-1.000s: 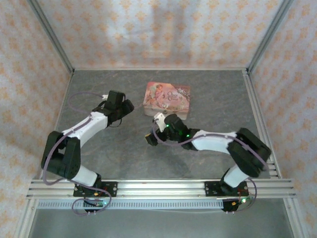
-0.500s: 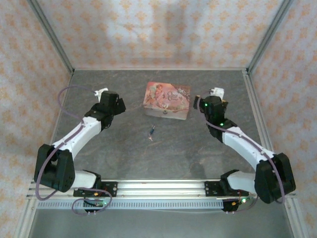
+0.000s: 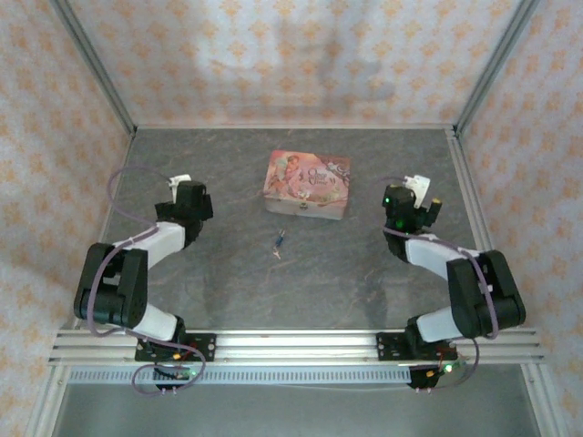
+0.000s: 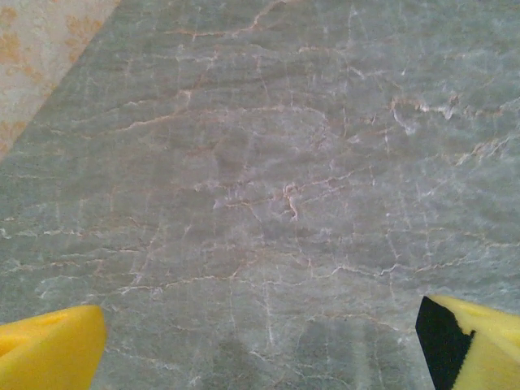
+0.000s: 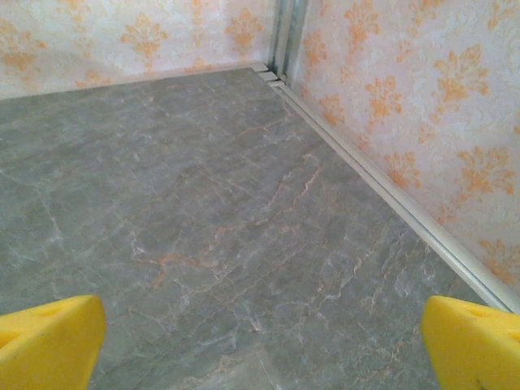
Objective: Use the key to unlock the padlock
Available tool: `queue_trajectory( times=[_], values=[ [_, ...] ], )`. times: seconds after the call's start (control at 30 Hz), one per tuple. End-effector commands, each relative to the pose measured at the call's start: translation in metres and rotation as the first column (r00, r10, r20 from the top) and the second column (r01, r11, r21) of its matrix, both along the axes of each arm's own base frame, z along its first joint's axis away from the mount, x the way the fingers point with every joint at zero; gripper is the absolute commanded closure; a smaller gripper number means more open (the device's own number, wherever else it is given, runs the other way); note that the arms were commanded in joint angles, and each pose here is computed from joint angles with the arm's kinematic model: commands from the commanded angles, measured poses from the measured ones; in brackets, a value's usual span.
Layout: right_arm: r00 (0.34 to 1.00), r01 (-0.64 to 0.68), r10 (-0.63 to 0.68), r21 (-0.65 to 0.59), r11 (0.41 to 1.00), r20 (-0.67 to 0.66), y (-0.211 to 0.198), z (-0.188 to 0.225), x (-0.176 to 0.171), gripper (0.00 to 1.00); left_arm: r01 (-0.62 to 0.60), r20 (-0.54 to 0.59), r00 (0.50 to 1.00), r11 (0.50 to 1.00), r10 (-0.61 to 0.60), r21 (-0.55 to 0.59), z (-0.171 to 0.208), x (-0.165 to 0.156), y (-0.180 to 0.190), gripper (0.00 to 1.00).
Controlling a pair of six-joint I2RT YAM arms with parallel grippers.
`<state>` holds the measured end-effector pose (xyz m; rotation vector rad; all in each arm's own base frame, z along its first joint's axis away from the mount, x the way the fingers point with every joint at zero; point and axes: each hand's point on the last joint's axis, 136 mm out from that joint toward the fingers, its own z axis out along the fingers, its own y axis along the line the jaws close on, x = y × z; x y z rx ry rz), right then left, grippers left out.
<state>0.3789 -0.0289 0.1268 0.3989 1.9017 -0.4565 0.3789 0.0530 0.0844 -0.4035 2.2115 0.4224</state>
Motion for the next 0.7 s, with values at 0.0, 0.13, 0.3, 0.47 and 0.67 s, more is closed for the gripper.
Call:
queue_trajectory(
  times=[0.0, 0.13, 0.3, 0.47, 0.67],
  values=[
    [0.994, -0.039, 0.042, -0.033, 0.999, 0.102, -0.002, -0.002, -0.002, 0.0, 0.002, 0.17, 0.985, 0.999, -0.011, 0.051, 0.026, 0.018, 0.008, 0.0],
    [0.976, -0.164, 0.161, 0.013, 0.986, 0.146, 0.009, -0.01, -0.005, 0.0, 0.112, 0.216, 0.969, 0.993, -0.116, 0.03, 0.019, 0.014, -0.008, 0.0],
    [0.969, -0.229, 0.211, 0.139, 0.963, 0.129, 0.0, -0.028, 0.003, 0.01, 0.123, 0.278, 0.952, 0.991, -0.131, 0.046, 0.012, 0.006, -0.01, 0.0],
    [0.968, -0.237, 0.224, 0.126, 0.963, 0.112, 0.004, -0.03, 0.006, 0.01, 0.094, 0.284, 0.953, 0.994, -0.107, 0.057, 0.015, 0.004, -0.009, 0.0],
    [0.963, -0.267, 0.256, 0.183, 0.946, 0.08, 0.003, -0.036, 0.018, 0.0, 0.088, 0.299, 0.949, 0.994, -0.104, 0.065, 0.016, 0.004, -0.008, 0.0]
  ],
)
